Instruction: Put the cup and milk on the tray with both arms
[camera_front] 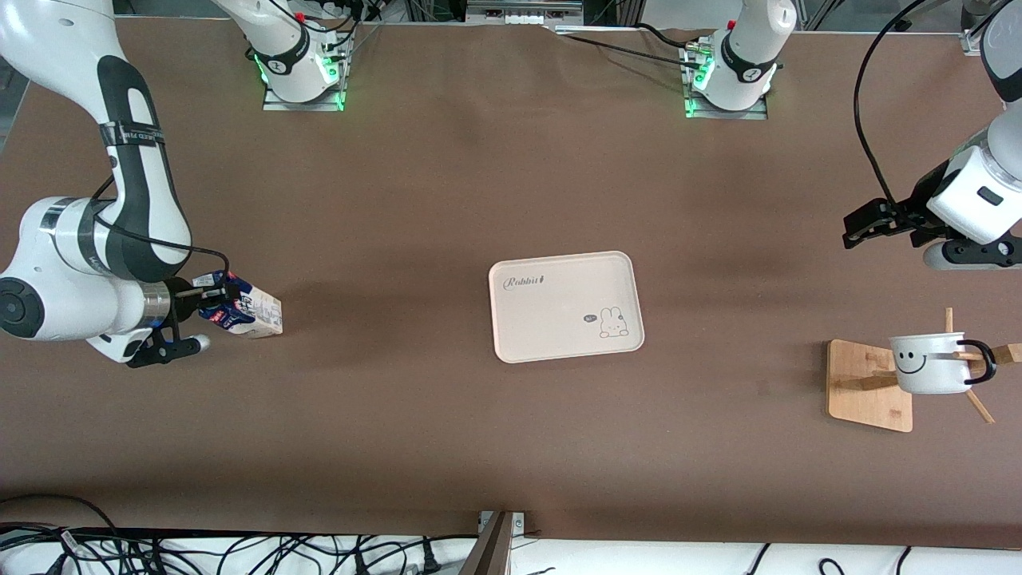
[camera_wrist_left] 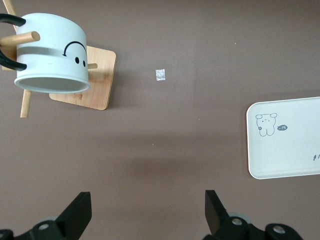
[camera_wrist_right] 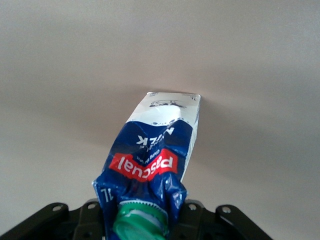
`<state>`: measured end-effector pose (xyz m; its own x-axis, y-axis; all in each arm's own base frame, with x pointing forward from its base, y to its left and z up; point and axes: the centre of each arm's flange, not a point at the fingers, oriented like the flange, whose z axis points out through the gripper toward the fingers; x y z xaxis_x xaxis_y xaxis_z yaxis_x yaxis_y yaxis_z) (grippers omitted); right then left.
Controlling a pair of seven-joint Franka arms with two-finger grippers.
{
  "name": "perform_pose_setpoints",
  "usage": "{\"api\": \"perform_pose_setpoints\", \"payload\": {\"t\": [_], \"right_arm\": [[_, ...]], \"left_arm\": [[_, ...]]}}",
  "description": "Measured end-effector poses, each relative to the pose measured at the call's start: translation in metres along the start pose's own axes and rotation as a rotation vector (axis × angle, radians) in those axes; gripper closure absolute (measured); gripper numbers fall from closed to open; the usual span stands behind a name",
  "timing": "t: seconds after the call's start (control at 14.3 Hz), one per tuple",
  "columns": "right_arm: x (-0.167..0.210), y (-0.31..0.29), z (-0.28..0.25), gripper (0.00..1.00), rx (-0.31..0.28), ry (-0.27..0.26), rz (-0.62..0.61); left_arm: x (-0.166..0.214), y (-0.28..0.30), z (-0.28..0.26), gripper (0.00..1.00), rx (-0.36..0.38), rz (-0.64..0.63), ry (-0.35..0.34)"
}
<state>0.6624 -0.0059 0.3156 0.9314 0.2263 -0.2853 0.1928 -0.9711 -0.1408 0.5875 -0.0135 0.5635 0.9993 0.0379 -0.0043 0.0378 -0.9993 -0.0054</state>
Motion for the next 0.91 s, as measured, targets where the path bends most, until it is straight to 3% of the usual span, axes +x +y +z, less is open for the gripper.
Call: {"api": "perform_pose_setpoints", "payload": {"t": [0.28, 0.56, 0.91], "right_arm": [[0.000, -0.003, -0.014, 0.63, -0.005, 0.025, -0.005], [-0.014, -0.022, -0.070, 0.63, 0.005, 0.055, 0.002], [-0.027, -0.114, -0.141, 0.63, 0.139, 0.100, 0.146]], "left_arm": [[0.001, -0.004, -0.004, 0.00, 0.000, -0.009, 0.008], [0.003, -0.018, -0.012, 0.00, -0.001, -0.033, 0.026], [0.002, -0.025, -0.013, 0.00, -0.001, -0.047, 0.017]]}}
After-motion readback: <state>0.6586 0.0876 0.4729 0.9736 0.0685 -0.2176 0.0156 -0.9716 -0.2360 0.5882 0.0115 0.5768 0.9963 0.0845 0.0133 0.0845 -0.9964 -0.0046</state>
